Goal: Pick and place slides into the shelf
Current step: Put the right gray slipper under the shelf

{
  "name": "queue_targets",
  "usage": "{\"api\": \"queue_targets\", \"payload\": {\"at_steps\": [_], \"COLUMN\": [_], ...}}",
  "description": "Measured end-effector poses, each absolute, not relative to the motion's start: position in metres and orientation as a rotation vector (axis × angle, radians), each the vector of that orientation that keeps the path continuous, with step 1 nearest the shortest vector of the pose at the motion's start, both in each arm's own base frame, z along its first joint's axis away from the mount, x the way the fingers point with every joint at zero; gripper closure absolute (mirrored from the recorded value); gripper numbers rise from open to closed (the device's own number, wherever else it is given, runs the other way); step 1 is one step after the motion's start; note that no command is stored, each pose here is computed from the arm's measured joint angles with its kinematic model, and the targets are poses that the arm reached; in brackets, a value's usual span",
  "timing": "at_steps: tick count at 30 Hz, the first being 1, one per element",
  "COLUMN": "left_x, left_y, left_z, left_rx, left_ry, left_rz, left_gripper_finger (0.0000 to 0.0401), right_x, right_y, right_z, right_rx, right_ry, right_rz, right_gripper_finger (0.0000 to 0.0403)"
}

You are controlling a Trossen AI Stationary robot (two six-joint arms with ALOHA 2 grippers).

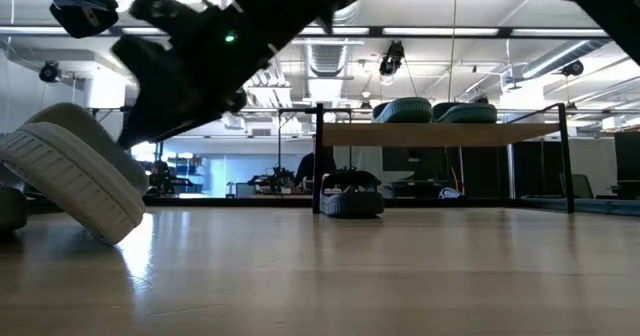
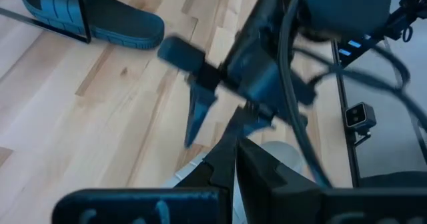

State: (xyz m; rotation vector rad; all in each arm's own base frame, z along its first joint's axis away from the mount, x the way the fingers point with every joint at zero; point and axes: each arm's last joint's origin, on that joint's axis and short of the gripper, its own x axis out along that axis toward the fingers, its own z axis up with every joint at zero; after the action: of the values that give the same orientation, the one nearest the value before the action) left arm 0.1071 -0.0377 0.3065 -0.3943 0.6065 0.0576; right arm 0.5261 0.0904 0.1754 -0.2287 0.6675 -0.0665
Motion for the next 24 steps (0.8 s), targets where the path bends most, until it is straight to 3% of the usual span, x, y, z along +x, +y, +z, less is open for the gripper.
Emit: {"api": "queue_targets", "payload": {"at_steps": [7,24], "left_x": [0.107,0.108], "left_y": [-0.038,-0.038], "left_z": [0.306,0.297], "left_rx": [-0.391,-0.365], "left_ry": [0.614,0.651], "left_rz": [0.061,0.073], "left_gripper_finger": [0.0401,0.0401], "right_x": [0.546,0.542], "right_y": [0.096,0.104], "right_z": [0.176,0.188], "right_rx": [-0.259,-0.254], "right_ry": [0.711,0.776], "right_rz": [-0.05,0.008], "right_gripper_finger": [0.0223,0.0223]}}
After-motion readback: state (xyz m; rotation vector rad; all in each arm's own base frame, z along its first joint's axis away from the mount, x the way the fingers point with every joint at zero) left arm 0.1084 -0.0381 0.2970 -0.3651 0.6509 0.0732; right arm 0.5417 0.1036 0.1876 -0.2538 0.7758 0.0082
